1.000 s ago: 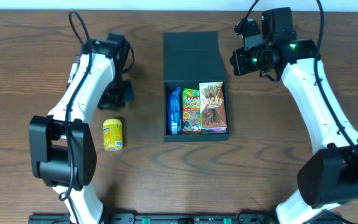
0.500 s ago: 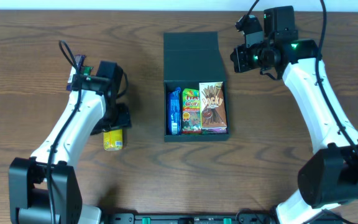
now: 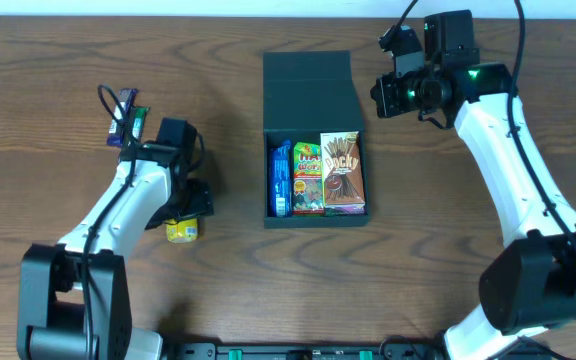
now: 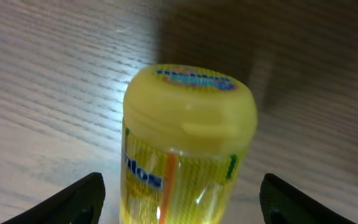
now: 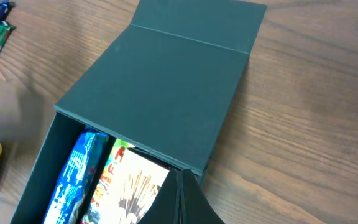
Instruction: Pack container
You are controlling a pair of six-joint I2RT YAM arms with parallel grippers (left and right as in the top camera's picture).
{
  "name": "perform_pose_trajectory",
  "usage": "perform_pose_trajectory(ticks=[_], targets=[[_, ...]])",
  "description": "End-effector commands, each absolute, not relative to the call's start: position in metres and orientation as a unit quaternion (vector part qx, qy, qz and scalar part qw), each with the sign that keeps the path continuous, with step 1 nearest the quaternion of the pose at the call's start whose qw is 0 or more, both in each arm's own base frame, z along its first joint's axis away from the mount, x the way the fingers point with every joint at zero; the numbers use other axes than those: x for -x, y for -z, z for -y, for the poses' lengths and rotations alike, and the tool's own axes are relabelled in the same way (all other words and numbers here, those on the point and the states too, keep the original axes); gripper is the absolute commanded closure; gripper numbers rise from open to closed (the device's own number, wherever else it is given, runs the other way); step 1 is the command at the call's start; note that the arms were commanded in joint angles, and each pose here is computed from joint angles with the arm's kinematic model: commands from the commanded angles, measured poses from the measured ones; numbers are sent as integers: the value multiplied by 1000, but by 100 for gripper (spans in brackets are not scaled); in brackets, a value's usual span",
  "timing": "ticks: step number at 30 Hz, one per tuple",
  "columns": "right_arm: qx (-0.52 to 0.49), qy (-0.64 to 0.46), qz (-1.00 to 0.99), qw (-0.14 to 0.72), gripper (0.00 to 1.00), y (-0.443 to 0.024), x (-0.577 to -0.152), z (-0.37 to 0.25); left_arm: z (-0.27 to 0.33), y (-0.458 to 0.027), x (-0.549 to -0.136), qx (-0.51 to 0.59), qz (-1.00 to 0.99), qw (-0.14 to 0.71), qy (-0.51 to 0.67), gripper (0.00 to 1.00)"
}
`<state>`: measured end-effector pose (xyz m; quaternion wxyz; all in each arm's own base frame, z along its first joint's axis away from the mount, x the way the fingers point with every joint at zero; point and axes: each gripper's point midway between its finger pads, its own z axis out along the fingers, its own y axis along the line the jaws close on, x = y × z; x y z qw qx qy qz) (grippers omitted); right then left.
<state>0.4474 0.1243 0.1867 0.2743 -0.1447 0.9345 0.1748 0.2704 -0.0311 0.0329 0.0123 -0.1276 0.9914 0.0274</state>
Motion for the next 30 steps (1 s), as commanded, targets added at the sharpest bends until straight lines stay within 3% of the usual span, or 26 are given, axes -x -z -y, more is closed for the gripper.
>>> perform_pose_trajectory(ticks=[1,9,14,17,26,30], targets=[[139,-179,-931,287,98,-199,-450,-123,26,-25,-268,134,-990,3,-38,23],[139,-179,-931,287,98,-199,-450,-123,27,-10,-265,133,-990,-20,-42,39],[139,-179,-931,287,98,-199,-450,-123,28,-9,-266,134,-990,-21,-39,43],[139,-179,-931,287,98,-199,-450,-123,28,-11,-269,134,-990,-18,-37,53],[76,-177,-938,290,98,-199,-458,-89,43,-80,-346,132,-987,90,-6,66],[40,-176,-940,289,98,-199,-461,-70,72,-122,-381,116,-981,152,32,66]])
